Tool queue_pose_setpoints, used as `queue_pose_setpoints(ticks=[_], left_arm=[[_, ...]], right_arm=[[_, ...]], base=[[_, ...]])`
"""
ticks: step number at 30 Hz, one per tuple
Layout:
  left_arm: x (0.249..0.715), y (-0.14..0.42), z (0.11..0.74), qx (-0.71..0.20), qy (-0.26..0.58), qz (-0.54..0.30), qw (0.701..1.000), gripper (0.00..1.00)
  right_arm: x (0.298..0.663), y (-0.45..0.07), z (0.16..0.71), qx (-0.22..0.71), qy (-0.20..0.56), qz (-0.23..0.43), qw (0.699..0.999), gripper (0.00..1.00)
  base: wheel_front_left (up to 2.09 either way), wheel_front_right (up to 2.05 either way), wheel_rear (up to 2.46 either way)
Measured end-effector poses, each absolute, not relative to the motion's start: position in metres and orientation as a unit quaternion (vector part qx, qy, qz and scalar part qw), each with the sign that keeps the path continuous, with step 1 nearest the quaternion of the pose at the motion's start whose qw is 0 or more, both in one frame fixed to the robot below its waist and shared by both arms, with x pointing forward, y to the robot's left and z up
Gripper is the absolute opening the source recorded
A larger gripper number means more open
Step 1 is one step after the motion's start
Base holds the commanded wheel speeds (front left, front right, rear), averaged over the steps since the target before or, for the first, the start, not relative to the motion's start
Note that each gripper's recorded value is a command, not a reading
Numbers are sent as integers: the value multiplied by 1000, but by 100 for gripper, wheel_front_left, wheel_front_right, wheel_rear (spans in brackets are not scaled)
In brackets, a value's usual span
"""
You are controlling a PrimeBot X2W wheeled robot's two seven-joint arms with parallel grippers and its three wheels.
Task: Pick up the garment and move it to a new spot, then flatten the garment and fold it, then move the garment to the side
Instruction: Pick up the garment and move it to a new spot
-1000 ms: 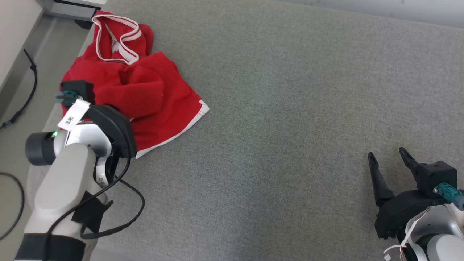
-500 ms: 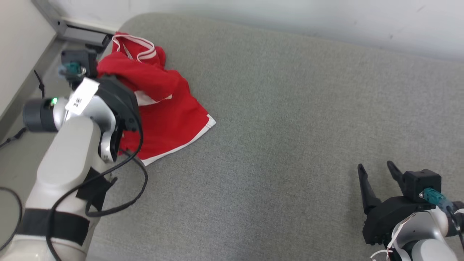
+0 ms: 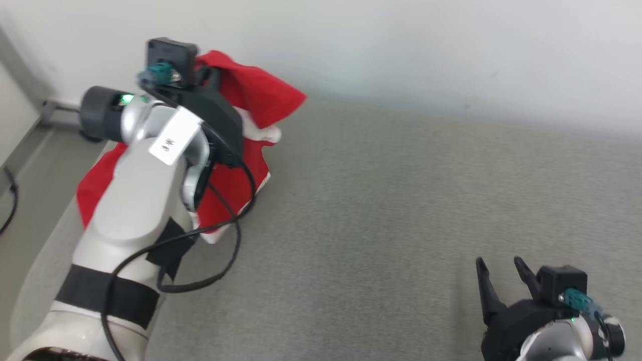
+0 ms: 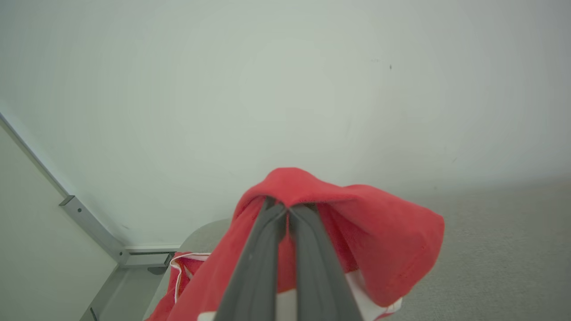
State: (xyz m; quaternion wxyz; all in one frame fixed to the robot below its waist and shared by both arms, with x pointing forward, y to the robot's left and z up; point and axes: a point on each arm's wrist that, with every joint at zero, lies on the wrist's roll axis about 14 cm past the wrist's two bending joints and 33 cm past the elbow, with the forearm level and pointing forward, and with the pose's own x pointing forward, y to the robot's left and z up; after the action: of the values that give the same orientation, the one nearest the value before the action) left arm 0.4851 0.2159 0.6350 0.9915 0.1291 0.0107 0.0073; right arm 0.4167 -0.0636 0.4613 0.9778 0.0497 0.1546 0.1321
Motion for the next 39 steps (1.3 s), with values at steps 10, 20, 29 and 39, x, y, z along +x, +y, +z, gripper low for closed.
queue_pose_setpoints(ticks=[10, 20, 29, 39], left_arm=[[484, 99, 684, 144, -77, -141, 977, 0], [471, 2, 684, 173, -93, -254, 947, 0], [459, -55, 620, 178, -19, -316, 932, 0], [432, -112, 550, 171, 65, -388, 903, 1]], right_arm=[[378, -133, 468, 60, 137, 36, 988, 100], [345, -190, 482, 74, 105, -50, 990, 100], [321, -215, 483, 85, 101, -95, 987, 100], [308, -238, 483, 92, 103, -132, 982, 100]], base=[[0, 0, 0], [0, 0, 0], [0, 0, 0], [0, 0, 0]])
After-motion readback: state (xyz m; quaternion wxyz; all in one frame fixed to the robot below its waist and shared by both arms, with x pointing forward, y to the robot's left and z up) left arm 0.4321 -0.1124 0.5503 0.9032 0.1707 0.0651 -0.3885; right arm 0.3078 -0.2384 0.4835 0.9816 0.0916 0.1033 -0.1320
